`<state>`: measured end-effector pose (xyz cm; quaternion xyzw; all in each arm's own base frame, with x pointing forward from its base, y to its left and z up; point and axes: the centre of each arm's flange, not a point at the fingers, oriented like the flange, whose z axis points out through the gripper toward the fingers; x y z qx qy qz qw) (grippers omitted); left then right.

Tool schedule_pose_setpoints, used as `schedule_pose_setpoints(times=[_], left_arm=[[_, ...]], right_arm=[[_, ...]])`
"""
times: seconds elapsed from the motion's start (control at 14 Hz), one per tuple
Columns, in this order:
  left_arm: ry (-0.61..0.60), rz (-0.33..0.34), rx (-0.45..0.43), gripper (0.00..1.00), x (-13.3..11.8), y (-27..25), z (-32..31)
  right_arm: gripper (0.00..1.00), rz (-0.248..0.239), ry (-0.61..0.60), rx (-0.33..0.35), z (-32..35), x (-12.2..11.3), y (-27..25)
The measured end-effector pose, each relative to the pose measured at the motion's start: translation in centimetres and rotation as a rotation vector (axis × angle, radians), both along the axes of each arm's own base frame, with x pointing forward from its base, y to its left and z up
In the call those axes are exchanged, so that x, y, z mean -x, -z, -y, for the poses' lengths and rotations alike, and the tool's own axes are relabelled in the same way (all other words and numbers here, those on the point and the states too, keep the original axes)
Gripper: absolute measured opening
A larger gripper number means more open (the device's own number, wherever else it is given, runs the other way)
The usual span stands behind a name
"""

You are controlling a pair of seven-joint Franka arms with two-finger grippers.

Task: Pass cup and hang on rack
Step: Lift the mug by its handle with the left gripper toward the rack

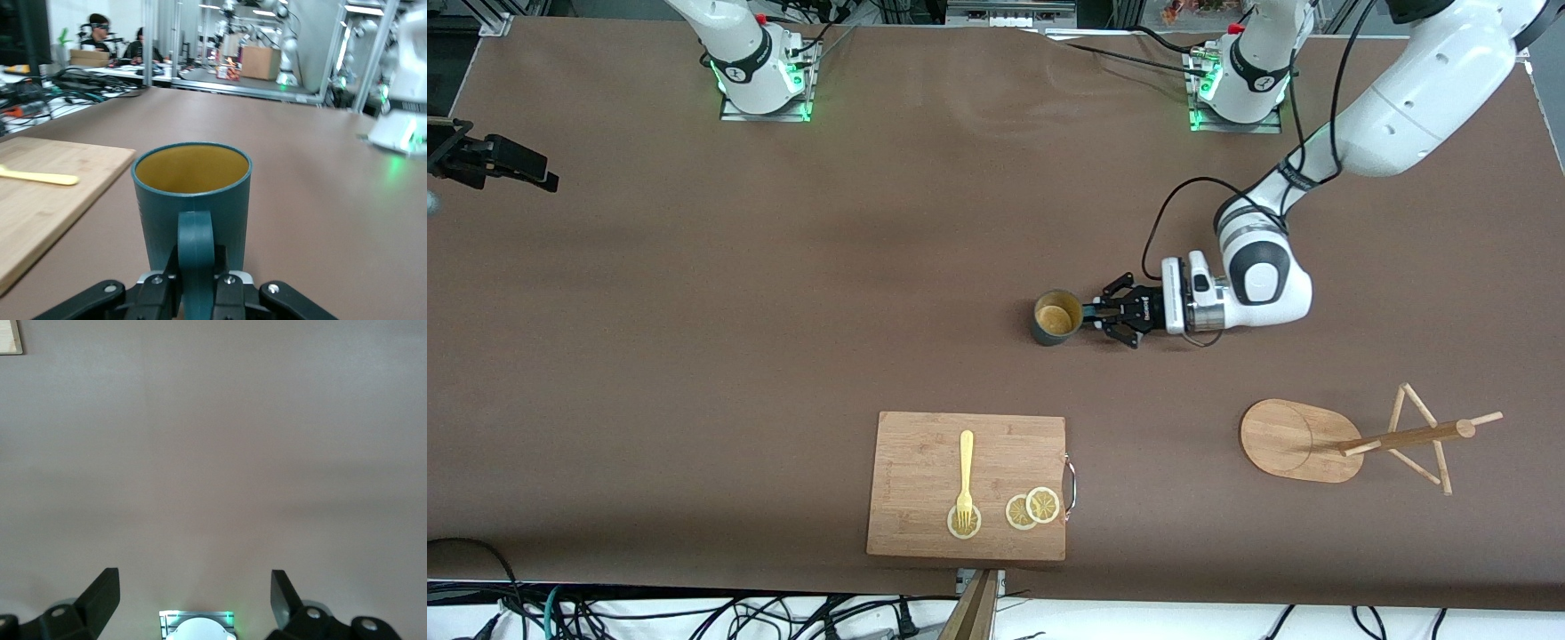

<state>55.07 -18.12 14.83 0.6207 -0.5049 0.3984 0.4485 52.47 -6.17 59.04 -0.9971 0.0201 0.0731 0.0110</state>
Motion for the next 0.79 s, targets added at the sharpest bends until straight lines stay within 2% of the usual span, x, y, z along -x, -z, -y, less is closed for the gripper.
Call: schedule_pose_setpoints(times=[0.29,0.57,0.79], left_arm=[[-0.079,-0.188,0.047,0.21,-0.5,-5.8,-5.3],[-0.163,-0.493,0.104,0.21,-0.8,-9.7,-15.0],[-0.212,-0.612,0.128,0.21,-0.1,-11.5,-23.0]], right_arm=[[1.00,0.000,0.000,0.000,0.0,0.0,0.0],[1.00,0.000,0.000,0.000,0.0,0.0,0.0],[1.00,0.000,0.000,0.000,0.0,0.0,0.0]])
